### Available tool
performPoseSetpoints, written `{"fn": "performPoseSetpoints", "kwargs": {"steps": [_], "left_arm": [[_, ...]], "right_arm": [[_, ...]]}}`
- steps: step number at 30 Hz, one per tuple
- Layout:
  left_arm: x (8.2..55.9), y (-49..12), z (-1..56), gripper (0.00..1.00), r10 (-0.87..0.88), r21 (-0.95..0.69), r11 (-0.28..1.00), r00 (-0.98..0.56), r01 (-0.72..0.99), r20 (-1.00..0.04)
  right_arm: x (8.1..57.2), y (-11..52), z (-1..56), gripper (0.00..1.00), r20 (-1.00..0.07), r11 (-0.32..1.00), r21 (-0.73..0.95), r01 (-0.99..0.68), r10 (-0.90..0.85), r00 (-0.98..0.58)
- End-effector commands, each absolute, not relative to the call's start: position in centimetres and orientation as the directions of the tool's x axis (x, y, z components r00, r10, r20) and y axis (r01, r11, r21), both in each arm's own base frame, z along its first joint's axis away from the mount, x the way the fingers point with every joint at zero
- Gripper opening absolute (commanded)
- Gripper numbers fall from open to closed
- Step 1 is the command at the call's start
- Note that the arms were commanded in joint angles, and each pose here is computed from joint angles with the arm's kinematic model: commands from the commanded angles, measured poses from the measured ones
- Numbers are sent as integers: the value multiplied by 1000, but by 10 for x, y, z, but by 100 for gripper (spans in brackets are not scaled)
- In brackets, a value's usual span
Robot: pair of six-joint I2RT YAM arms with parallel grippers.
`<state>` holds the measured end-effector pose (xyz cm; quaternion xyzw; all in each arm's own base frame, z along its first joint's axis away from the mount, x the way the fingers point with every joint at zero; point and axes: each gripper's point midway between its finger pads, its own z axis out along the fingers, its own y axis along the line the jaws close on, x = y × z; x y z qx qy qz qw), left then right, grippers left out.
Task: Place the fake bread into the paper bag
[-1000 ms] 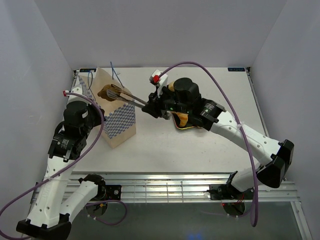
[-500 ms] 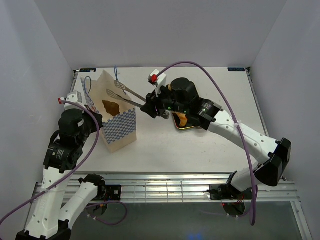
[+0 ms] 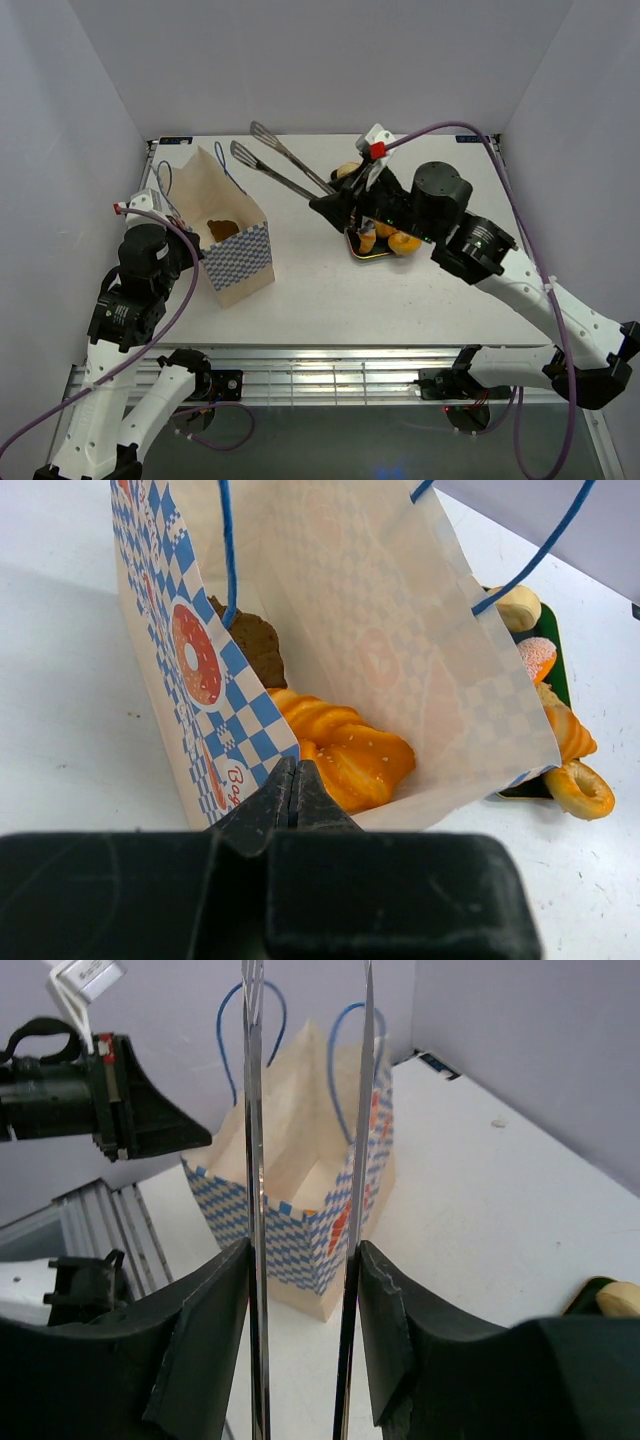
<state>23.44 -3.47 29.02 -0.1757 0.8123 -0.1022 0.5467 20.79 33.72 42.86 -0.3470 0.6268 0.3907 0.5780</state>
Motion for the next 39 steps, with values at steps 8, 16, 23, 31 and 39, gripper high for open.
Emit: {"fn": "performPoseSetpoints", "kwargs": {"steps": [8,16,23,31,39], "left_arm": [[231,-21,286,0,-372,-314,924,-320,-219,-871],[228,-17,290,0,-364,-307,926,-297,-220,-883],[227,-16,288,0,-343,-289,934,-295,-212,-892],[227,-16,286,0,-343,-290,934,-290,-210,-894],[229,-17,283,0,-347,-295,933,-293,-207,-891]], "right_arm": [[266,244,391,52,-985,844,165,-510,113,-131],[303,190,317,51,-946,908,244,-341,146,-290],[299,177,257,52,-901,922,237,-305,91,-425],[269,181,225,52,-858,887,223,-404,-18,-513],[249,176,177,52,-799,885,216,-412,-82,-596]]}}
